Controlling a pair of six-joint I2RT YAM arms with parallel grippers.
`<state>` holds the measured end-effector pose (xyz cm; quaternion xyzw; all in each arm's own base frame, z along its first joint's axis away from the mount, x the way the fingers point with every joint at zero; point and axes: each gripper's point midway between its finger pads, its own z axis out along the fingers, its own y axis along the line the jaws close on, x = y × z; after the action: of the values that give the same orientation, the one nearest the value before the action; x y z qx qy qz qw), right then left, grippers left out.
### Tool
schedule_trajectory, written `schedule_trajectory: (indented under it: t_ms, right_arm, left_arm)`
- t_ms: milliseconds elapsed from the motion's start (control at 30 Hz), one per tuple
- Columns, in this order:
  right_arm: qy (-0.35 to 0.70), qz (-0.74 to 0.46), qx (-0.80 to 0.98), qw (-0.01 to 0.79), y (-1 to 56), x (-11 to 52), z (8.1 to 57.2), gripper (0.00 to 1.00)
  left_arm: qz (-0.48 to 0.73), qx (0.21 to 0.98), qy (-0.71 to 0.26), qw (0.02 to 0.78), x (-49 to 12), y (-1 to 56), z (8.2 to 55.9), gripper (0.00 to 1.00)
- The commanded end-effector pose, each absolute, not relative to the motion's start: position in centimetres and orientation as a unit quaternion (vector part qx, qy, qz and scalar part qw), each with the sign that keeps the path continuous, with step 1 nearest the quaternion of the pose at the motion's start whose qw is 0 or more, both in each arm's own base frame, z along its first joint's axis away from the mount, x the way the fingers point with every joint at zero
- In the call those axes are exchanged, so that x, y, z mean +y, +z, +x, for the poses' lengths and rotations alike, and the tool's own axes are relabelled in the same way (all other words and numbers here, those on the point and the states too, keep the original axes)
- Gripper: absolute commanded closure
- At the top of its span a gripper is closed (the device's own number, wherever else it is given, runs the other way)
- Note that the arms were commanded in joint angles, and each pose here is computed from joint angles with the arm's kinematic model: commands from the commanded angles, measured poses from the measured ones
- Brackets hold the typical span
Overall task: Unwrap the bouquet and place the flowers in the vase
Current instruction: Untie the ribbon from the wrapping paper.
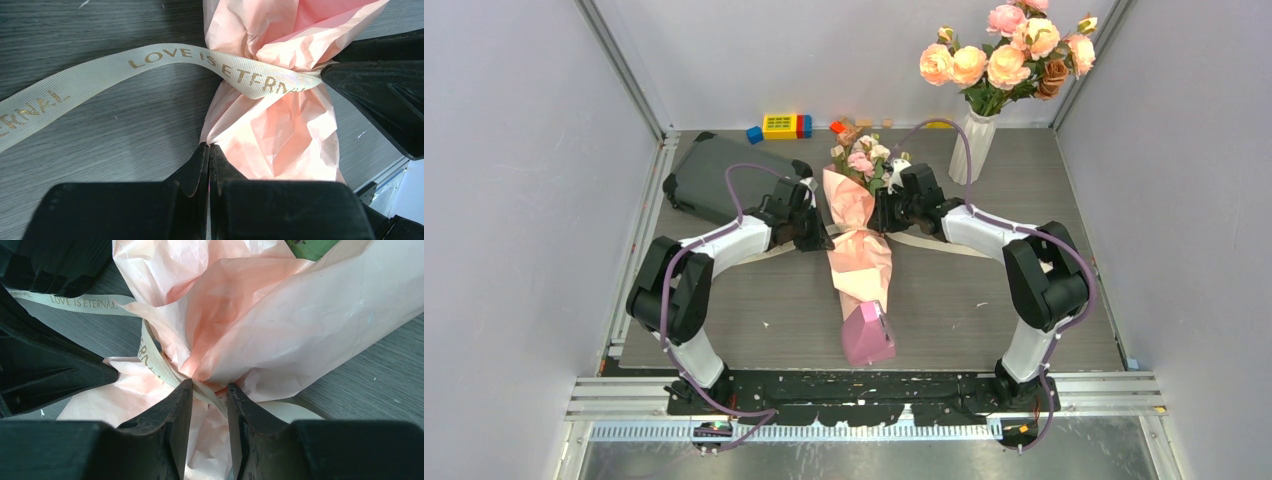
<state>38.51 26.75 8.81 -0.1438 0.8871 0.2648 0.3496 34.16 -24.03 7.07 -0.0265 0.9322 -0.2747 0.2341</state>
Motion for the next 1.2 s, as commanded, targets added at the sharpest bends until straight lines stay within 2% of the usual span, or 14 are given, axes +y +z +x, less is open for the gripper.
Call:
schedule_trajectory:
  t_ms: [0,200,300,833,1167]
  right_arm:
    - [0.277,-0.159,0.875,0.363,10.2,27.5,38.9,0.67]
    - [0.274,-0.157,0.877,0.361,9.9,27.4,38.8,0.83]
    - [0.272,-0.154,0.874,0.371,10.4,27.3,38.9,0.99]
    - [0.186,-0.055,0.862,0.467,11.6,22.3,40.0,1.0]
    - [0.163,0.003,0.876,0.453,9.4,20.6,39.4,1.0]
  left_arm:
    - [-0.023,0.927,-0.283,0.245,-24.1,8.1,34.6,1.0]
    - [-0.023,0.927,-0.283,0.244,-24.1,8.1,34.5,1.0]
    - [-0.023,0.927,-0.282,0.244,-24.0,8.2,34.5,1.0]
    - [-0.03,0.929,-0.273,0.248,-23.6,8.2,34.4,1.0]
    - [-0.032,0.929,-0.271,0.251,-23.4,8.3,34.4,1.0]
